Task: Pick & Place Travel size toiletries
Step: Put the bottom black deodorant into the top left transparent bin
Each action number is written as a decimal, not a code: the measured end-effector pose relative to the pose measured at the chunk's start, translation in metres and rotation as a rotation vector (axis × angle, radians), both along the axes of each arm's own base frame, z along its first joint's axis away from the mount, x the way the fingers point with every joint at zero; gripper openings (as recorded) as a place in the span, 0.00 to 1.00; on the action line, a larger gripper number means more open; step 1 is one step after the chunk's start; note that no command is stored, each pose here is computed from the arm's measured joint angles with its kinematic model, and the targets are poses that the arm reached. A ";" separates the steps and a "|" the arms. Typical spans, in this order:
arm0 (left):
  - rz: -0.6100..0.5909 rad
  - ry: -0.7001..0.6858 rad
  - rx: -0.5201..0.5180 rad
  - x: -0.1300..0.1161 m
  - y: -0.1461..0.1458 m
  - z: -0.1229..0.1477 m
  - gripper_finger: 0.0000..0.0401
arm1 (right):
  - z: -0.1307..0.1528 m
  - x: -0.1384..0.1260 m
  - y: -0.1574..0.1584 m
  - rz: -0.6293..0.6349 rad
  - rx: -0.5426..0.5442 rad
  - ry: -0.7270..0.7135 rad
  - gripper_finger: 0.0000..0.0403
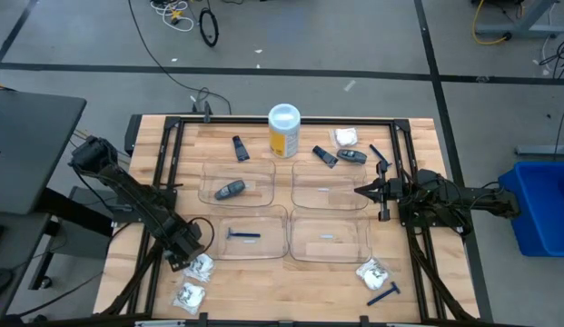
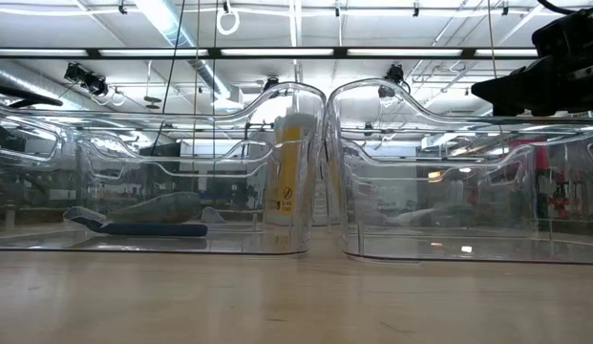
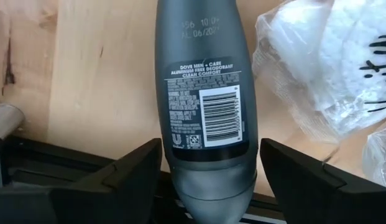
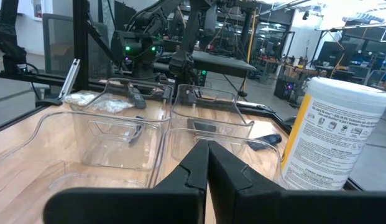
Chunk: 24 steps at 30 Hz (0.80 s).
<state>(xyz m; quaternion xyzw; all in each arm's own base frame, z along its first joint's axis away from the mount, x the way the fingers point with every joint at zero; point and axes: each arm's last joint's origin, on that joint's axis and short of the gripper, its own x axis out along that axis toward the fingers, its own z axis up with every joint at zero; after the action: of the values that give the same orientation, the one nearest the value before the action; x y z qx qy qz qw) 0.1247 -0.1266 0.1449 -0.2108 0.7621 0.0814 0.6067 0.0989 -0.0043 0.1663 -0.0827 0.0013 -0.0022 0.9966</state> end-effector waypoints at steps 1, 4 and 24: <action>0.000 0.001 -0.002 0.000 0.000 0.000 0.67 | 0.000 0.000 0.000 0.000 0.000 0.000 0.03; -0.004 0.003 -0.008 0.000 0.000 0.000 0.64 | 0.000 0.000 0.000 0.000 0.000 0.000 0.03; -0.017 0.003 -0.019 0.000 -0.001 0.000 0.56 | 0.000 0.000 0.000 0.000 0.000 0.000 0.03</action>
<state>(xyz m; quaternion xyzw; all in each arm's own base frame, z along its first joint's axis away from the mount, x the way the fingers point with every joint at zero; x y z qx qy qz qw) 0.1246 -0.1272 0.1452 -0.2101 0.7656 0.0693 0.6040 0.0989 -0.0043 0.1663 -0.0827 0.0013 -0.0022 0.9966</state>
